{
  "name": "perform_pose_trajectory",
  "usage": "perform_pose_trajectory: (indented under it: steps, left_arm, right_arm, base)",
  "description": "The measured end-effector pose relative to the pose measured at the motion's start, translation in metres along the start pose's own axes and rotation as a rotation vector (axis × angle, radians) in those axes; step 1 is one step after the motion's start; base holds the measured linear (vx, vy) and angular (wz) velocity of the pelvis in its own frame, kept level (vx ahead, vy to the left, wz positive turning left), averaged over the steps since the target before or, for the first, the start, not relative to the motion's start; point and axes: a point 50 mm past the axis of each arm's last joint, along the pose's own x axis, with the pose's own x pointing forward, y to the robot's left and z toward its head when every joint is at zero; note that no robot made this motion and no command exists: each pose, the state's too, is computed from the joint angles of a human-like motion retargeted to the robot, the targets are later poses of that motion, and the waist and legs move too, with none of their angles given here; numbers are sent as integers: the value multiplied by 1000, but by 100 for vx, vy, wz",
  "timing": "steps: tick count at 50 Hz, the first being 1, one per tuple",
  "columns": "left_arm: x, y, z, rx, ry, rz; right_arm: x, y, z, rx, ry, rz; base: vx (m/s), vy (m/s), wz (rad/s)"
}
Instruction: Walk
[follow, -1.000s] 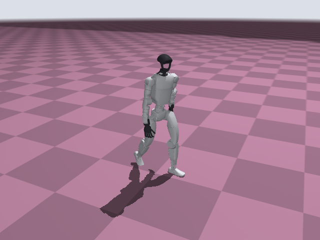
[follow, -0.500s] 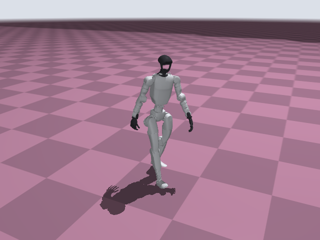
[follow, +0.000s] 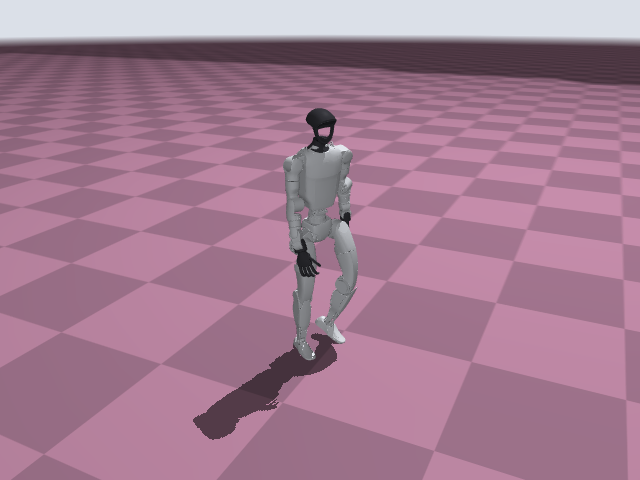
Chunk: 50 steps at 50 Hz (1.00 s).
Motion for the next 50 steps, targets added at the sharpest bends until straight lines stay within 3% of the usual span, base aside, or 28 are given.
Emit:
perform_pose_trajectory:
  steps: [8,16,22,30,38,43,50]
  left_arm:
    - [-5,-6,-41,56,128,-53]
    - [-7,-4,-46,-77,132,-48]
    - [-2,16,3,-68,24,25]
    - [-16,53,125,15,-331,141]
    - [-53,81,210,-1,-635,222]
    - [-56,76,218,24,-672,204]
    - [-28,43,171,42,-530,152]
  right_arm:
    - [5,-14,33,-12,-123,-33]
    - [-5,8,-14,-19,9,42]
    - [-28,32,-74,70,183,109]
    - [-66,47,-137,104,409,178]
    - [-88,47,-168,133,547,198]
    - [-94,45,-175,149,592,194]
    - [-68,37,-144,147,496,151]
  base:
    - [64,8,15]
    - [85,13,-47]
    - [72,11,1]
    - [61,8,-19]
    - [68,-27,-19]
    - [92,-2,34]
    - [88,22,83]
